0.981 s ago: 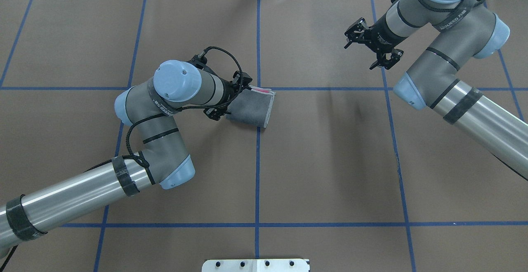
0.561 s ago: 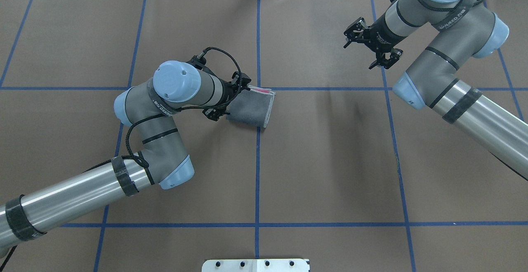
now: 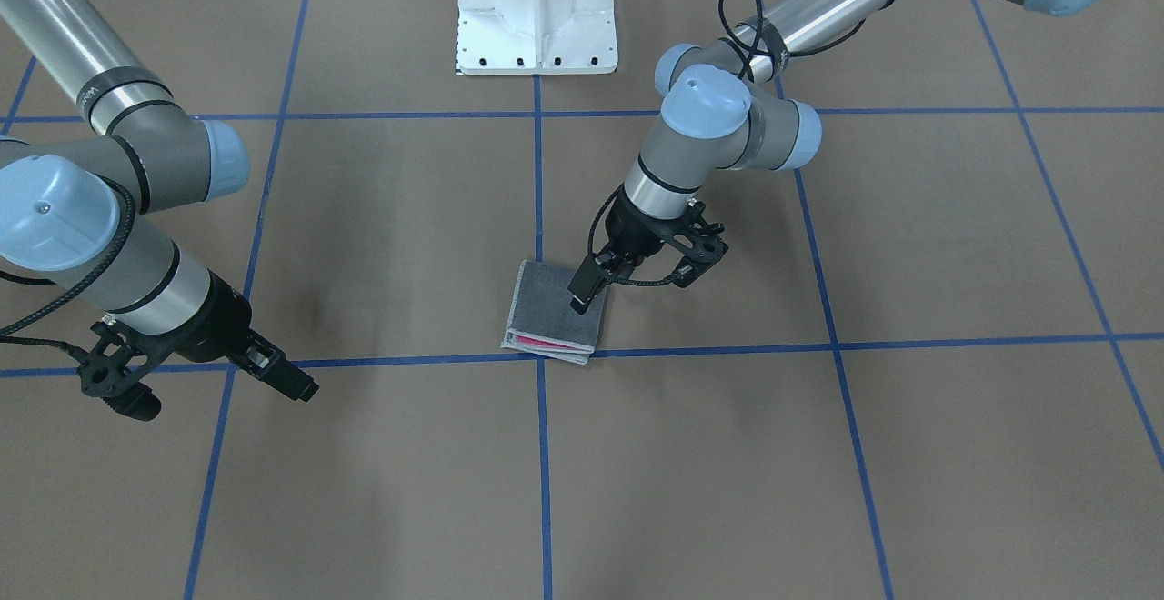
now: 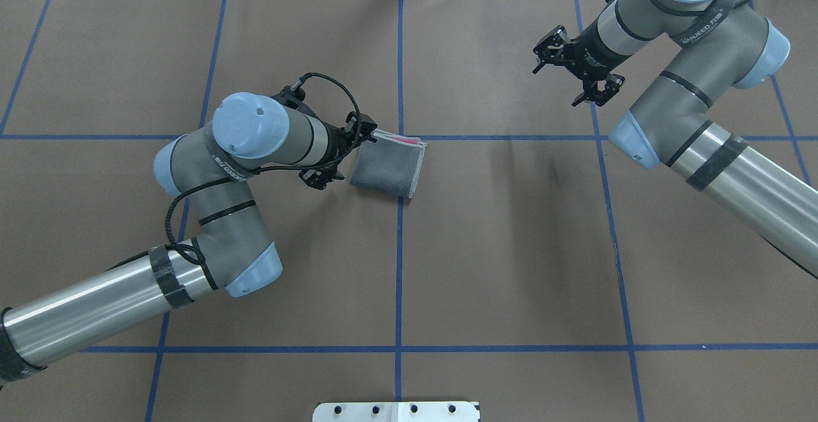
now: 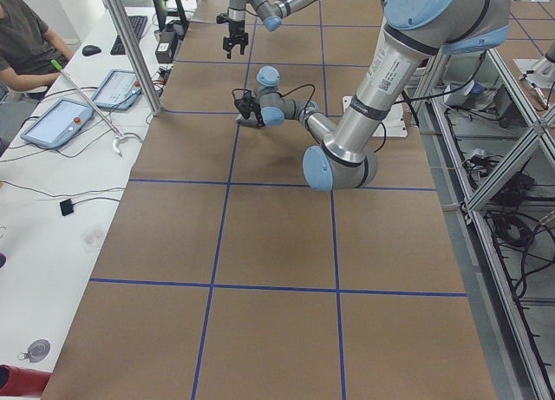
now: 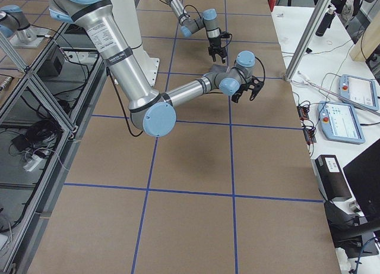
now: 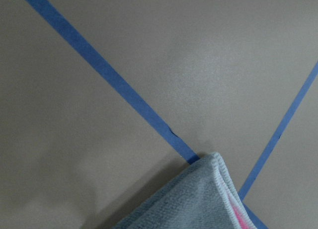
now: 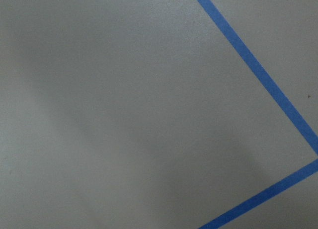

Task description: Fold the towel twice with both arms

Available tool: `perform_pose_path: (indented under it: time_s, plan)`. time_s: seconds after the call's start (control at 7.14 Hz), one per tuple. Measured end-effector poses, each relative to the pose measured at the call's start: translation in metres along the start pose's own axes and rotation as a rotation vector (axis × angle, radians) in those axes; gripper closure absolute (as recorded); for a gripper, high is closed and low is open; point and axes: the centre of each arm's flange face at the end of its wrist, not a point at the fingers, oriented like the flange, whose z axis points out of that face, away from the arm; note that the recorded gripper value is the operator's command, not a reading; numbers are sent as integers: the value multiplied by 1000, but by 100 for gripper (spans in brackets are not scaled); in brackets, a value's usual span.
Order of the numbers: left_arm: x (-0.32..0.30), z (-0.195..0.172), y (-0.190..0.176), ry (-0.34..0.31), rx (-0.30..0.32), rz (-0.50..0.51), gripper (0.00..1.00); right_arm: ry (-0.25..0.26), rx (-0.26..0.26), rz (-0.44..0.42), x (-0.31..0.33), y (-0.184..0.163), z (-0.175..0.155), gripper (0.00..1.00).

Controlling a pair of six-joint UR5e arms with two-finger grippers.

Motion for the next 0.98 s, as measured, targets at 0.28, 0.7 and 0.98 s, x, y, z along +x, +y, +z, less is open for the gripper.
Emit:
perform_pose_path:
  time_s: [0.28,0.7,0.98]
  plan:
    - [-36,-36,-27,-5,-12,76,0,-13,10,4,11,-9,-15,0]
    - [-75,-103,-99,-133,23,352,0,-24,52,-141,56,-30,-51,0]
    - [-109,-156,-145,-268,58,584,0,27,83,-264,91,-54,-75,0]
